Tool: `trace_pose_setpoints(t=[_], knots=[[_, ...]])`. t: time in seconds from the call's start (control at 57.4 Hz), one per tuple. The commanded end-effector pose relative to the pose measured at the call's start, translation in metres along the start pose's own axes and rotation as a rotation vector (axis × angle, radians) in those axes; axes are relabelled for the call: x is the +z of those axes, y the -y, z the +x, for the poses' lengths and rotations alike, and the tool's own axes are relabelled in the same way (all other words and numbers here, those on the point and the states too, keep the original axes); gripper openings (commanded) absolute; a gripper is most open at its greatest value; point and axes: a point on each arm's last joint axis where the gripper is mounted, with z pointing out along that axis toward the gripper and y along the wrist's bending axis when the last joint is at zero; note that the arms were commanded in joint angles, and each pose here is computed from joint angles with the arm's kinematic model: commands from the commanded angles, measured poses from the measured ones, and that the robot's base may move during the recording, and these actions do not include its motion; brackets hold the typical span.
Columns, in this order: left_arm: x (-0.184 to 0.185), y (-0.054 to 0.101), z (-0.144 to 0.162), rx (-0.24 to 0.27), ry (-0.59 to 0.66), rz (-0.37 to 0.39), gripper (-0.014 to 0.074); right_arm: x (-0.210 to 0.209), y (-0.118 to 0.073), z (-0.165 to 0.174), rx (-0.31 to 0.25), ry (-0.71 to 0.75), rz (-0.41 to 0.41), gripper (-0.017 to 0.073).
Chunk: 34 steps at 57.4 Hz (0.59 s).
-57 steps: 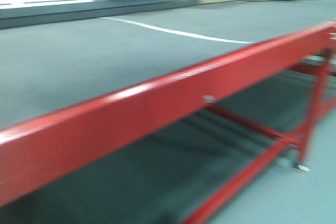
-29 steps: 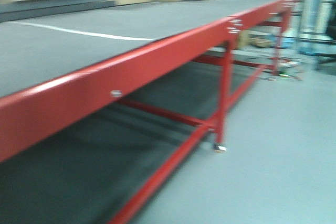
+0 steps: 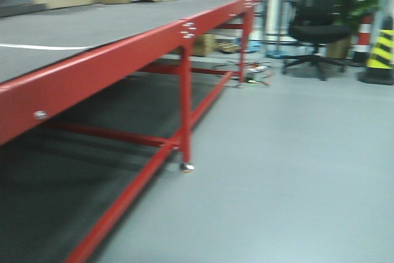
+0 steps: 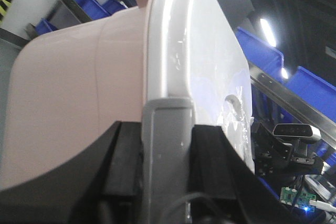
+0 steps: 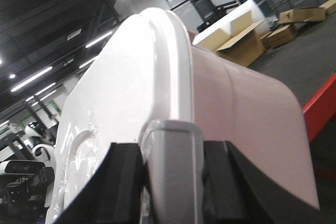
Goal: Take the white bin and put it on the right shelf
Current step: 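Hold the bin with both grippers while driving away from the table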
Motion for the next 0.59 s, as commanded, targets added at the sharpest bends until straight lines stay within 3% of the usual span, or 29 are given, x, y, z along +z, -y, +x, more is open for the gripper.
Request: trace_pose_setpoints(t=[0.0, 0.575], knots=[[-0.0020, 0.0517, 0.0029, 0.059, -0.069, 0.295, -0.0118, -0.0033, -0.0319, -0.0067, -0.002, 0.028, -0.170, 0.0071], [-0.0020, 0.0517, 0.0029, 0.059, -0.069, 0.295, -0.0118, -0.0033, -0.0319, -0.0067, -0.002, 0.028, -0.170, 0.0071]])
